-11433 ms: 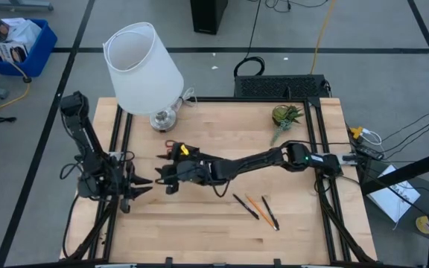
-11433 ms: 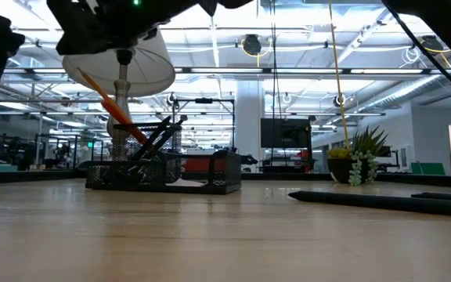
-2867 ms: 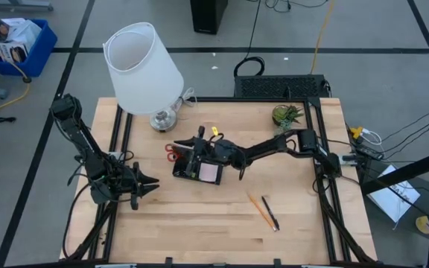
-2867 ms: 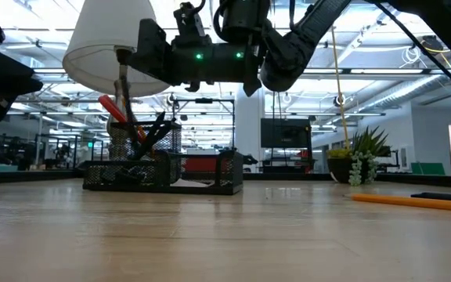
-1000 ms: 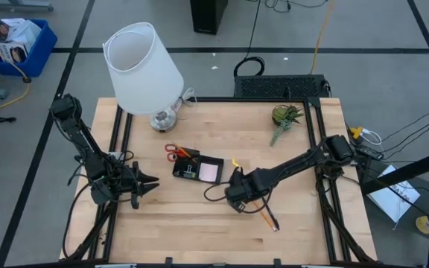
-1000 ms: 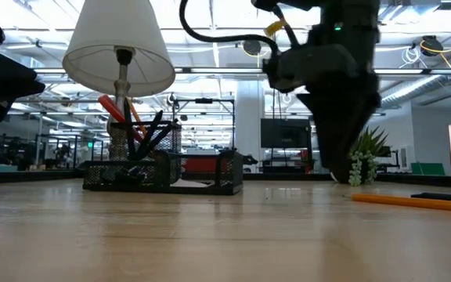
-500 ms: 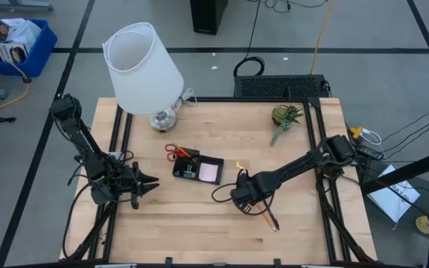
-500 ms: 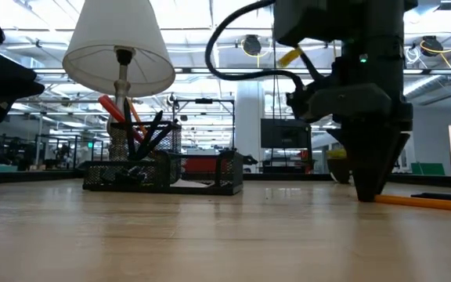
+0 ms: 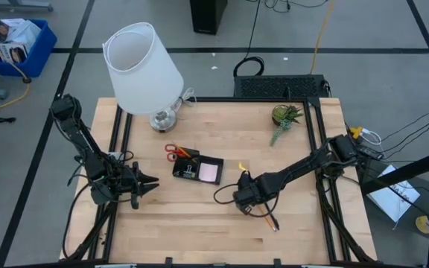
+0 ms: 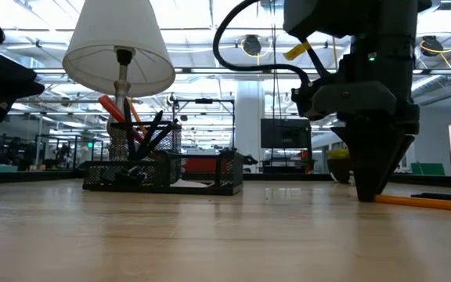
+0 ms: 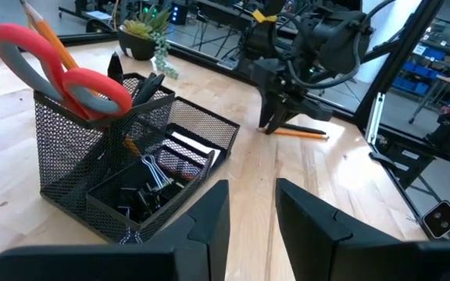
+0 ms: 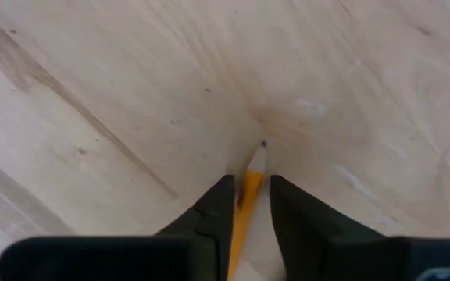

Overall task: Pick and place office supplies into organizer
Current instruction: Put the orange pencil into the black desk organizer

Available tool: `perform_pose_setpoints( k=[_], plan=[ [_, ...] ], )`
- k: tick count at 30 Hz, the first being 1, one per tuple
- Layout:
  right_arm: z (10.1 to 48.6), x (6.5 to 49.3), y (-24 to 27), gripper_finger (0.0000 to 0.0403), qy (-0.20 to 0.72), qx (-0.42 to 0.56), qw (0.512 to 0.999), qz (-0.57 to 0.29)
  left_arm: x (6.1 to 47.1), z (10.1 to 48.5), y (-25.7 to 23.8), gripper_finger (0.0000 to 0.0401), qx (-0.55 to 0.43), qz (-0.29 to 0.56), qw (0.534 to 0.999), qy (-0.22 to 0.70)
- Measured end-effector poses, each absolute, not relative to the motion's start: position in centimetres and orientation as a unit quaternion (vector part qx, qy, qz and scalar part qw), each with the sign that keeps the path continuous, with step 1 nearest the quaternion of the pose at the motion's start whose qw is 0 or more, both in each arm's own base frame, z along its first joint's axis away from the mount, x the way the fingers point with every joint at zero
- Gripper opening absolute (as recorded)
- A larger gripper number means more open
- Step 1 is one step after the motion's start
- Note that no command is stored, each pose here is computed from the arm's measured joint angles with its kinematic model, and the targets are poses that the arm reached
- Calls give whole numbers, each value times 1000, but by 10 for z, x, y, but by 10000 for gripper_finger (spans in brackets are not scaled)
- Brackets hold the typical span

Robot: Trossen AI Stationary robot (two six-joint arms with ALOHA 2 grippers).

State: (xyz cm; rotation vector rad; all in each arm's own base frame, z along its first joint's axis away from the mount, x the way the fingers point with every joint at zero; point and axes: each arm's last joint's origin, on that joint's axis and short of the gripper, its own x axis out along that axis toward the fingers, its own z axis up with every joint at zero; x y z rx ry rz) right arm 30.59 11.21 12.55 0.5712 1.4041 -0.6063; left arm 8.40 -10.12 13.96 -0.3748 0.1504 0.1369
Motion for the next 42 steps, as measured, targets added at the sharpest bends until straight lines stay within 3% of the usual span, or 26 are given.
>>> perform_pose_setpoints(
  k=[7,19,34,42],
  plan=[
    [125,307,114,12,613,255,695,-277,84,140,-101,108,-186,68,977,75],
    [128,310,113,14,589,245,718,-278,84,140,-101,108,-187,71,977,72],
    [195,332,110,15,393,243,869,-178,84,140,-101,108,-187,71,977,72],
    [223,357,105,15,239,167,947,-130,84,140,-101,108,-186,72,977,72]
  ],
)
